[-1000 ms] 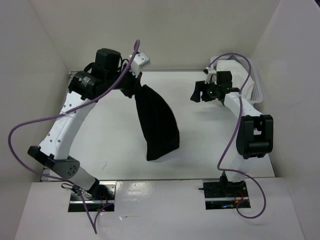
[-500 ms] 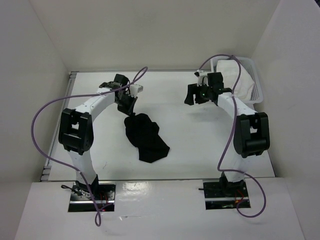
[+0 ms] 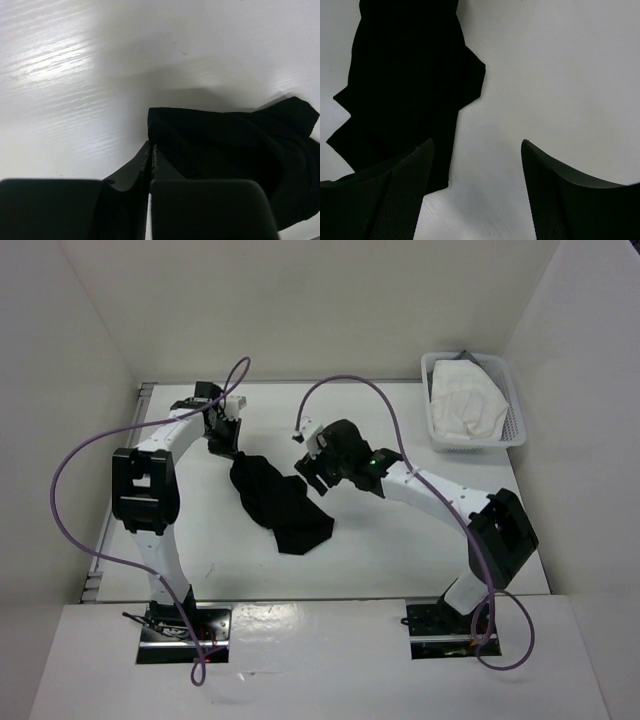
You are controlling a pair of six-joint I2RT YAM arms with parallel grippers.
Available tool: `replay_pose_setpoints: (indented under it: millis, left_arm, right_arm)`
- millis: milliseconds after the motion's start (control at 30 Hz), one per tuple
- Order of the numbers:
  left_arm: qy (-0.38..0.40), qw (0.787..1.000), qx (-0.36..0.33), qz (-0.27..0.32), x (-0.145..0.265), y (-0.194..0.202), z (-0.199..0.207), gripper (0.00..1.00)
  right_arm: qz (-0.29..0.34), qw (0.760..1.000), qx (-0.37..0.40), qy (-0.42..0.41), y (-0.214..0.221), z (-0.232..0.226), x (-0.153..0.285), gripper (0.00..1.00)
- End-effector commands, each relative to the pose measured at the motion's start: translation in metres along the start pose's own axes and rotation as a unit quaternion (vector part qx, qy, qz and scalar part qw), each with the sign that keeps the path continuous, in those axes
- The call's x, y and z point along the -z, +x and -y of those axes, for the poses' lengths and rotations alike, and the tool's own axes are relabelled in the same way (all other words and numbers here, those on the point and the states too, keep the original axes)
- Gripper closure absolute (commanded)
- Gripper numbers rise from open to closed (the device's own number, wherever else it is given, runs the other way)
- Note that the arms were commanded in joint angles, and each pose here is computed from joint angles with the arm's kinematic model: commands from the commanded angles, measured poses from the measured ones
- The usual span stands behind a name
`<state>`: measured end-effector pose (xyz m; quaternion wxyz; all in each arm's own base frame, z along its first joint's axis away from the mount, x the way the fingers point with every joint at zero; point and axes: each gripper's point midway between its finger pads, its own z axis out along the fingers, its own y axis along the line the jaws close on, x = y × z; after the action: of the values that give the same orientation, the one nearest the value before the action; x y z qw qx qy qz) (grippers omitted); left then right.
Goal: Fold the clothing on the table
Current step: Flatten the skirt out
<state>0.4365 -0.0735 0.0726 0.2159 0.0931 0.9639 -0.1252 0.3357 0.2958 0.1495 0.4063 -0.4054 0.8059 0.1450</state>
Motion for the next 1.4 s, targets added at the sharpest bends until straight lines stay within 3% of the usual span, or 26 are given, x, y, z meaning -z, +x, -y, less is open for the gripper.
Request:
replay_pose_setpoints:
  millis: [0, 133, 467, 833, 1367]
  left_arm:
    - [0.012, 1.0, 0.021, -0.003, -0.01, 0.005, -0.002, 0.98]
    - [0.021, 0.999, 0.039, -0.013, -0.015, 0.012, -0.008, 0.98]
    - [0.035, 0.999, 0.023, -0.022, -0.011, 0.024, -0.003, 0.98]
    - [0.042, 0.998, 0.027, -0.035, -0.016, 0.034, -0.001, 0.98]
    - [0.045, 0.998, 0.015, -0.037, -0.018, 0.034, 0.006, 0.98]
  right_arm:
    - [0.028, 0.996, 0.051, 0.066, -0.017, 0.006, 0.01, 0.25]
    - [0.024, 0.989, 0.126, 0.07, -0.017, -0.041, 0.003, 0.27]
    - [0.003, 0.975, 0.212, 0.072, -0.005, -0.076, -0.027, 0.34]
    - [-0.002, 0.972, 0.233, 0.023, 0.005, -0.123, -0.044, 0.37]
    - [-0.02, 0.974, 0.223, -0.018, 0.016, -0.14, -0.058, 0.37]
